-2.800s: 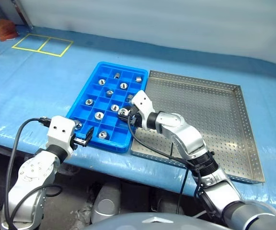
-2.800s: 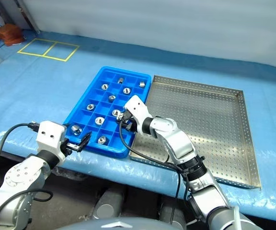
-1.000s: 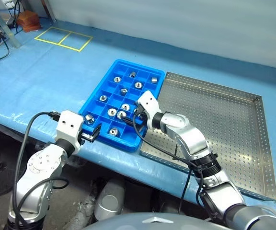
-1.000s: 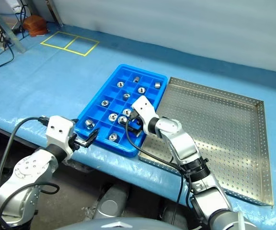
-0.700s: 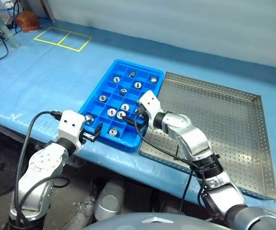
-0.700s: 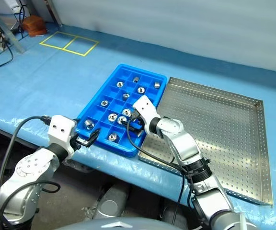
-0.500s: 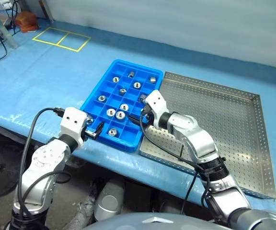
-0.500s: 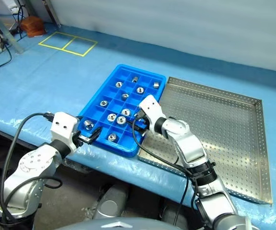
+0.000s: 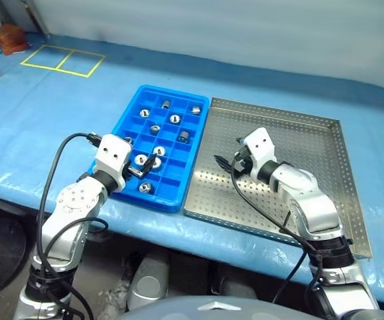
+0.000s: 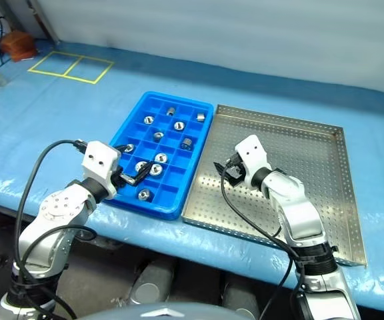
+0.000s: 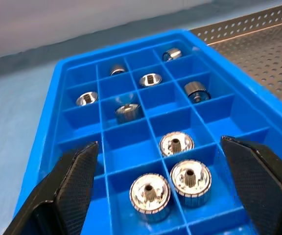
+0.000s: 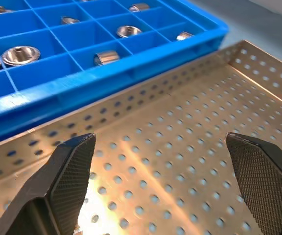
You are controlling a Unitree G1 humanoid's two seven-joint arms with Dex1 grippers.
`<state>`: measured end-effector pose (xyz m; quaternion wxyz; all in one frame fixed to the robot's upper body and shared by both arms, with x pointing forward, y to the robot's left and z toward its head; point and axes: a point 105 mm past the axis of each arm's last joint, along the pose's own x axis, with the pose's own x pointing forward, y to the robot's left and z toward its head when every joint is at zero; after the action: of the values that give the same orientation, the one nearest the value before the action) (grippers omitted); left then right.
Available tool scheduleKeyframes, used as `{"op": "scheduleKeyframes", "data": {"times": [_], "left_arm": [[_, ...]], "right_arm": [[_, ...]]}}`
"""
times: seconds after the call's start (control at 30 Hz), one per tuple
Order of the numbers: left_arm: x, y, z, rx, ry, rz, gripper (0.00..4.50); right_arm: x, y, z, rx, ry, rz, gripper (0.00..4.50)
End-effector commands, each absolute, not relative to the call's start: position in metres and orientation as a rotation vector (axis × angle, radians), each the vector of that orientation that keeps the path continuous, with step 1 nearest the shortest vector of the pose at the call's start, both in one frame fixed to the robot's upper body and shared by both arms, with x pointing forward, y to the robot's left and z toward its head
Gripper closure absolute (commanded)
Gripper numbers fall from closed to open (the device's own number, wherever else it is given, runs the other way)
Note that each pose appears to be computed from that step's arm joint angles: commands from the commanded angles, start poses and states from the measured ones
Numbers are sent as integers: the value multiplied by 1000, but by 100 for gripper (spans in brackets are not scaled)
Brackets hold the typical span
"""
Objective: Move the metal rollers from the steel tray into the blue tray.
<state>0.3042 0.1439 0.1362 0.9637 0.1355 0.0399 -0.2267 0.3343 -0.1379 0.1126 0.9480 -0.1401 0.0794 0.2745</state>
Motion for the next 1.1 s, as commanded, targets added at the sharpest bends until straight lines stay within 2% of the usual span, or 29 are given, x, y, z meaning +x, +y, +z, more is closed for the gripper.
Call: {"op": "scheduleKeyframes", "data": {"times": [0.03,0.33,1.1], "left_arm": [[308,137,150,290,13,-494,13],[311,128,149,273,14,-567,13],[309,132,148,268,12,-542,13]], "right_arm": [[332,-152,131,-303,87,526,3],[311,-157,129,-317,83,621,3],[315,-148,127,-327,90,647,3]]}}
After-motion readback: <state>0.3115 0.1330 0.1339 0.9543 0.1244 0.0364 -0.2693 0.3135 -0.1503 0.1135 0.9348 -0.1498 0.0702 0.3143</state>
